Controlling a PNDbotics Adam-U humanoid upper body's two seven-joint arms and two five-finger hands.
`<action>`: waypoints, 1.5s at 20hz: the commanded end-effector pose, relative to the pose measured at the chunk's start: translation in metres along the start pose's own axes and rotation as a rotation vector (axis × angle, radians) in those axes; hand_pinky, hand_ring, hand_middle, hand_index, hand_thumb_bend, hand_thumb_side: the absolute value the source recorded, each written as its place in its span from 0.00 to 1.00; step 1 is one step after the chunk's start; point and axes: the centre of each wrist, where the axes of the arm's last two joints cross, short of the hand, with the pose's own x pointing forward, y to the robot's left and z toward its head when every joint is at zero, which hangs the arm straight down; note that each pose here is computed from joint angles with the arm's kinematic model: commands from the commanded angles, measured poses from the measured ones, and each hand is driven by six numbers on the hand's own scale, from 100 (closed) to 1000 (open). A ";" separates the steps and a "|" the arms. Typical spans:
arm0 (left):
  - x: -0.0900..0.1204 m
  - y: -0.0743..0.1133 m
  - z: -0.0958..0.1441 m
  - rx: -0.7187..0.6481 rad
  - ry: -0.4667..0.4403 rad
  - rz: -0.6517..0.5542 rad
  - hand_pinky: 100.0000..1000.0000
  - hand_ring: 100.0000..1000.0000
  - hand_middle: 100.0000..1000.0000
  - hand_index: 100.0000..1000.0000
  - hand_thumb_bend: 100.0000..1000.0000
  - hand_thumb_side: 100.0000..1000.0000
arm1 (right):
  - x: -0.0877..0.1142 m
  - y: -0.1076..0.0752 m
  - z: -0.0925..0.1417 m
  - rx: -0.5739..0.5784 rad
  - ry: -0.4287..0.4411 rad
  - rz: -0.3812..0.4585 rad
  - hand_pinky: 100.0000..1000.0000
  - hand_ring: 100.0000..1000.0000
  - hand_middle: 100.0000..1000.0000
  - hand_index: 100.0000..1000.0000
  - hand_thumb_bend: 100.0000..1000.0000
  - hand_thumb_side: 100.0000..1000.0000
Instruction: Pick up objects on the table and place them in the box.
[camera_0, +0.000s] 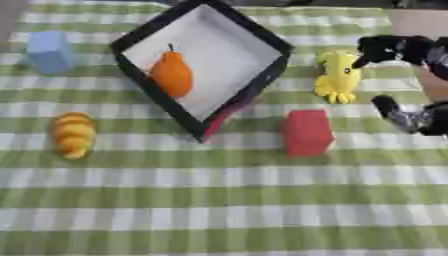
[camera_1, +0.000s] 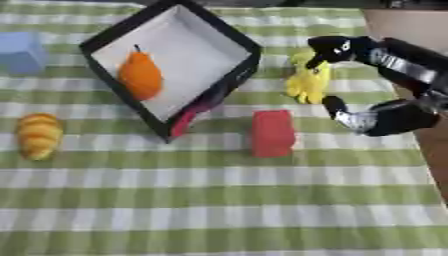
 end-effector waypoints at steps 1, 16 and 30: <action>0.009 0.003 -0.005 0.001 -0.034 -0.011 0.66 0.67 0.71 0.68 0.32 0.58 | 0.007 -0.017 0.003 -0.114 -0.004 -0.011 0.91 0.98 0.76 1.00 0.00 0.00; 0.010 0.002 -0.005 -0.001 -0.036 -0.010 0.66 0.67 0.71 0.68 0.33 0.57 | 0.009 -0.031 0.008 -0.183 0.025 -0.046 0.91 0.98 0.76 1.00 0.00 0.00; 0.011 -0.001 -0.006 -0.005 -0.041 -0.001 0.66 0.67 0.71 0.68 0.33 0.57 | 0.010 0.000 -0.010 0.176 0.103 0.094 0.91 0.98 0.77 1.00 0.00 0.01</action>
